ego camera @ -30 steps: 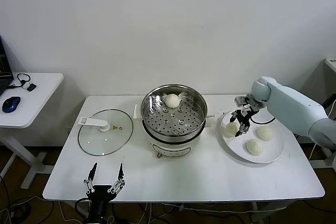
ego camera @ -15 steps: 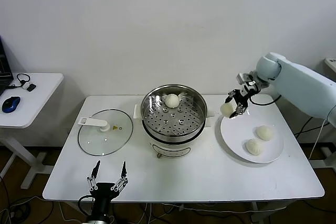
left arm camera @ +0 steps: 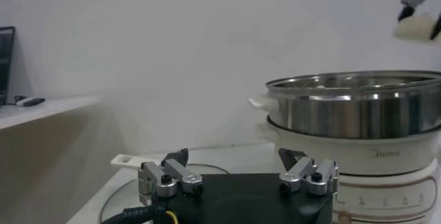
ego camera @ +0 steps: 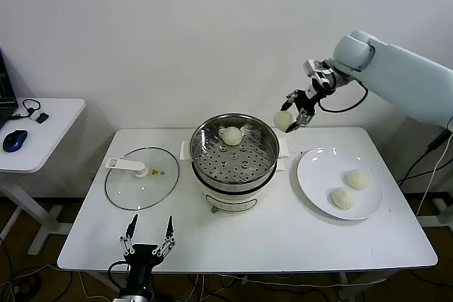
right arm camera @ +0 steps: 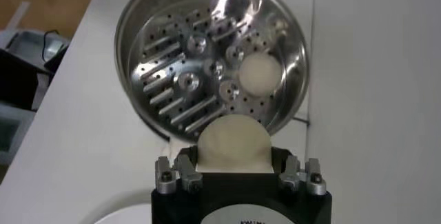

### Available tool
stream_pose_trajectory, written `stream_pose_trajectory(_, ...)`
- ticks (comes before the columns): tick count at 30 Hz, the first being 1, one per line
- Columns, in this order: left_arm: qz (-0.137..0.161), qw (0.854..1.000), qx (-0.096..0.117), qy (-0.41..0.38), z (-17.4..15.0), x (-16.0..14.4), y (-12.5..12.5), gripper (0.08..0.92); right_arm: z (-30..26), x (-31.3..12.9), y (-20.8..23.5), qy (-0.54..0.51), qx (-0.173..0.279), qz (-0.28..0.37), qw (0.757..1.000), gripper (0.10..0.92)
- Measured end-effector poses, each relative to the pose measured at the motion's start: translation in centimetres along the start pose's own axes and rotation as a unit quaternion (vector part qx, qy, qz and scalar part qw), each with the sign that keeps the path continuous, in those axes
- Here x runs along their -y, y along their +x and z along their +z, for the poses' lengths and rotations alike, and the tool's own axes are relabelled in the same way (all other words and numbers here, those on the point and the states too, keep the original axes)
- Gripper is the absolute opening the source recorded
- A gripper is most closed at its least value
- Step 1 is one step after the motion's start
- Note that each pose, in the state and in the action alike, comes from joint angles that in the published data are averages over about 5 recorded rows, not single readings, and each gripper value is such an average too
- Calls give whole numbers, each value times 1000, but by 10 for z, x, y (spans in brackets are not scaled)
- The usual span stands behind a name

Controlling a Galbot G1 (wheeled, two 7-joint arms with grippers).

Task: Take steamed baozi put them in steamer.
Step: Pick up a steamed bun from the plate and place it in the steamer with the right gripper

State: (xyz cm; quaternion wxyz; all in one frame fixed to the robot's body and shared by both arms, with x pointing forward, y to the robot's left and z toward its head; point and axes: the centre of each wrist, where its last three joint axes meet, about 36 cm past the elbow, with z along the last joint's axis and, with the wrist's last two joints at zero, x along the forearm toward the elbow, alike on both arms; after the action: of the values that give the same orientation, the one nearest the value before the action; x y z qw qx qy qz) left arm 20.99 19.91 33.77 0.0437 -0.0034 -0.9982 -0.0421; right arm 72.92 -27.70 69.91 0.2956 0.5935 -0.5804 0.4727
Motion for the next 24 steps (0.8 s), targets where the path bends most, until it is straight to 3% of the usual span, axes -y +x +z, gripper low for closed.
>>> stream_pose_trajectory(13, -4, 1000, 8, -3, -6, 1, -4, 823, -91, 31, -69, 32, 9, -36, 999, 670)
stream_pose_trajectory(24, -7, 1000, 9, -4, -6, 0, -5, 823, -131, 39, -132, 40, 10, -63, 997, 670)
